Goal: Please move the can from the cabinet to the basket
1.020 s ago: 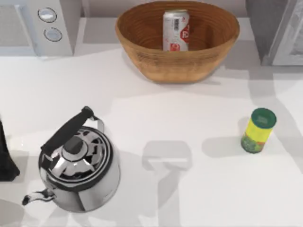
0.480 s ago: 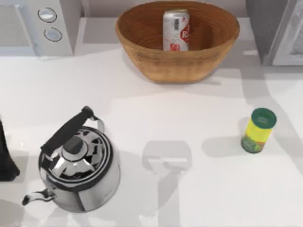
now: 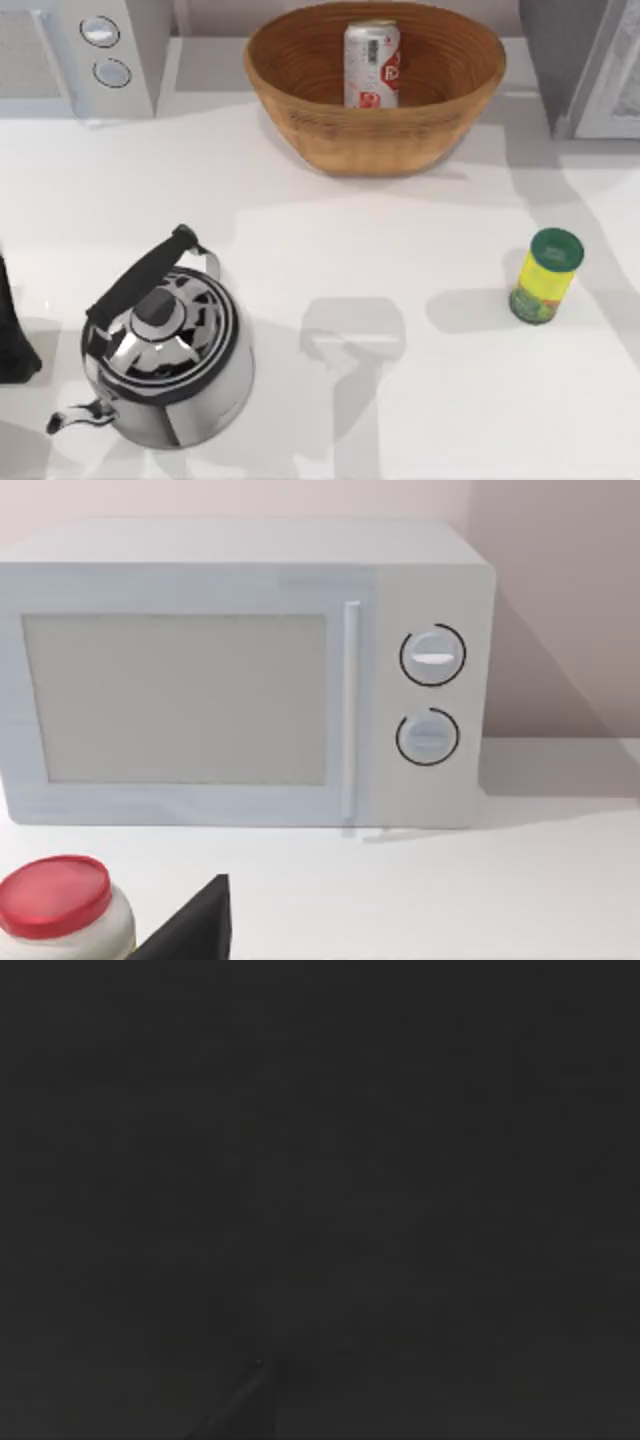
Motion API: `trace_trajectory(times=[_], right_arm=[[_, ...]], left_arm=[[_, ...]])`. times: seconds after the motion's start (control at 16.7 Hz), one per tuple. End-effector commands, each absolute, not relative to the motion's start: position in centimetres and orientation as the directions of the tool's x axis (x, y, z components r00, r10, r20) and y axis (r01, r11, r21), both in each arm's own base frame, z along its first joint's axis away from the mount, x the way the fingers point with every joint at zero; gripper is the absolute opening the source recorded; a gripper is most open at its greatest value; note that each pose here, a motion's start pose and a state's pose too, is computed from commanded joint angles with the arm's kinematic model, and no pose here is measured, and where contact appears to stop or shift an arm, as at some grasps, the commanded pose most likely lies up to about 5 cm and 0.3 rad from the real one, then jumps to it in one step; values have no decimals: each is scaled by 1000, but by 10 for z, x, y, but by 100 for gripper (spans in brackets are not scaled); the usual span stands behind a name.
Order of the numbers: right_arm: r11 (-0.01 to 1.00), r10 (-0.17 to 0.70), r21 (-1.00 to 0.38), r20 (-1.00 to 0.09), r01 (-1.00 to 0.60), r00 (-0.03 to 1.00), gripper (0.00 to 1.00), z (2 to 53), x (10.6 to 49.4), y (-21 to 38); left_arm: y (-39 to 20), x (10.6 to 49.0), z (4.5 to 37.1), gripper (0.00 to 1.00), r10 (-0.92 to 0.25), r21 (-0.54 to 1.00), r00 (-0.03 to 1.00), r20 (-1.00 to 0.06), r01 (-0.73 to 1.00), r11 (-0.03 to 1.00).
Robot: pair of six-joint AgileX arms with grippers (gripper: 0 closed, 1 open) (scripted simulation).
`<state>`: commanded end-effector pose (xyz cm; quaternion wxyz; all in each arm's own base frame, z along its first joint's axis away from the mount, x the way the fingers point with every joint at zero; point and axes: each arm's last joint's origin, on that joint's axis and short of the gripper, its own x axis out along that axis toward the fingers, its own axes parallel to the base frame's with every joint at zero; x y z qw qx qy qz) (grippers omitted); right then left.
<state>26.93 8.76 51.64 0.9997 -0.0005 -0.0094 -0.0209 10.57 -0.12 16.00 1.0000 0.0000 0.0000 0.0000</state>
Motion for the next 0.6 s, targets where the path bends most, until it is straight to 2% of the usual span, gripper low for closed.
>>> trace_trajectory(times=[0.36, 0.6], right_arm=[[1000, -26, 8, 44, 26, 999, 100, 512, 244, 77], [1000, -18, 5, 37, 17, 999, 100, 479, 210, 56]], left_arm=[[-1, 106, 160, 100, 0, 0, 1000, 0, 0, 1000], [-1, 106, 160, 100, 0, 0, 1000, 0, 0, 1000]])
